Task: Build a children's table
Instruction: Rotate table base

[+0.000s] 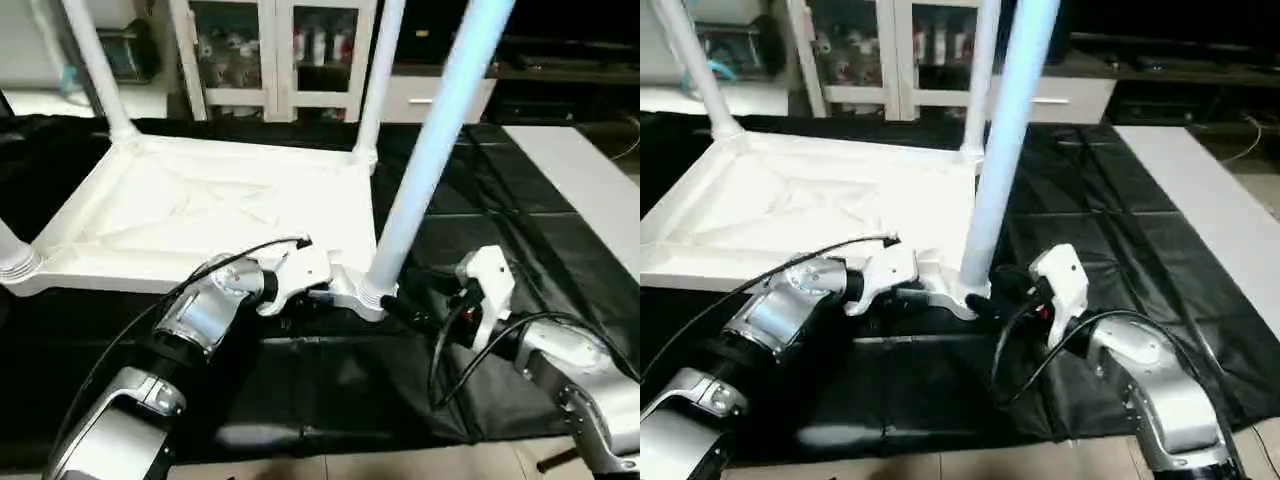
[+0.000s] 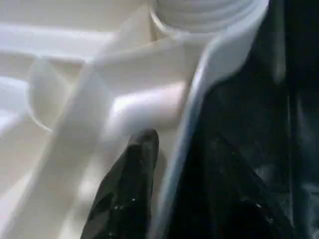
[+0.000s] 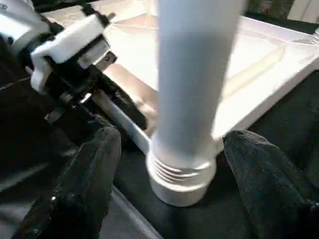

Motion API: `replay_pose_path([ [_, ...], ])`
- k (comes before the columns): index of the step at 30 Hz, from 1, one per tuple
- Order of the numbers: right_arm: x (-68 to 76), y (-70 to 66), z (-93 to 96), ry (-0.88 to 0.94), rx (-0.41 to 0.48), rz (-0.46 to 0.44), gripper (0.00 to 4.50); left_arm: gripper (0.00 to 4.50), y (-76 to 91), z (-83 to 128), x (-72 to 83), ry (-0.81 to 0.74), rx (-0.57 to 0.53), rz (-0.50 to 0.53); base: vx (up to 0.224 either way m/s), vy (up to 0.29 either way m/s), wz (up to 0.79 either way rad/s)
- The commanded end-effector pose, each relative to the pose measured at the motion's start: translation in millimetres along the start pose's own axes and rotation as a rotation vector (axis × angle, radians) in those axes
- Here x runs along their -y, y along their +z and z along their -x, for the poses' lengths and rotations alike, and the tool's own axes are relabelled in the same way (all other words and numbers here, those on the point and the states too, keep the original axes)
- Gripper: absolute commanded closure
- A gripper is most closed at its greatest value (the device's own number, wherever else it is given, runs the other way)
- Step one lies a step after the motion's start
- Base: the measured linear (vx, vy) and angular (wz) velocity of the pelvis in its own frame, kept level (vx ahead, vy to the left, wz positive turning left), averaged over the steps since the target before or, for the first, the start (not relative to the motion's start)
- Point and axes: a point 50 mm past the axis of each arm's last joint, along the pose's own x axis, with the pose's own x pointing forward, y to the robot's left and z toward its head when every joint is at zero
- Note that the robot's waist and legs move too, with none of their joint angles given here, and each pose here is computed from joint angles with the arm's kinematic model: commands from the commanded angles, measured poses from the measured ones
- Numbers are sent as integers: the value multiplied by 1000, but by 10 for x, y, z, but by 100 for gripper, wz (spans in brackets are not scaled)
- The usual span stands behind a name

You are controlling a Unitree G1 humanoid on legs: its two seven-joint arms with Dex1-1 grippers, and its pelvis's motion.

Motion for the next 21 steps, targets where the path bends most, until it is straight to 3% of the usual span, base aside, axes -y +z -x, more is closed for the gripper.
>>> replay_pose_path([
  [1,14,38,31,2,12,12,93,304,6,3,-9,-32,-9,-3,0,0,0],
  [12,13,34,59,9,12,6,93,304,48,20,-83,-75,16,-34,0,0,0],
  [21,-26,-8,107,25,2,-11,93,304,279,51,-242,-108,155,-95,0,0,0],
])
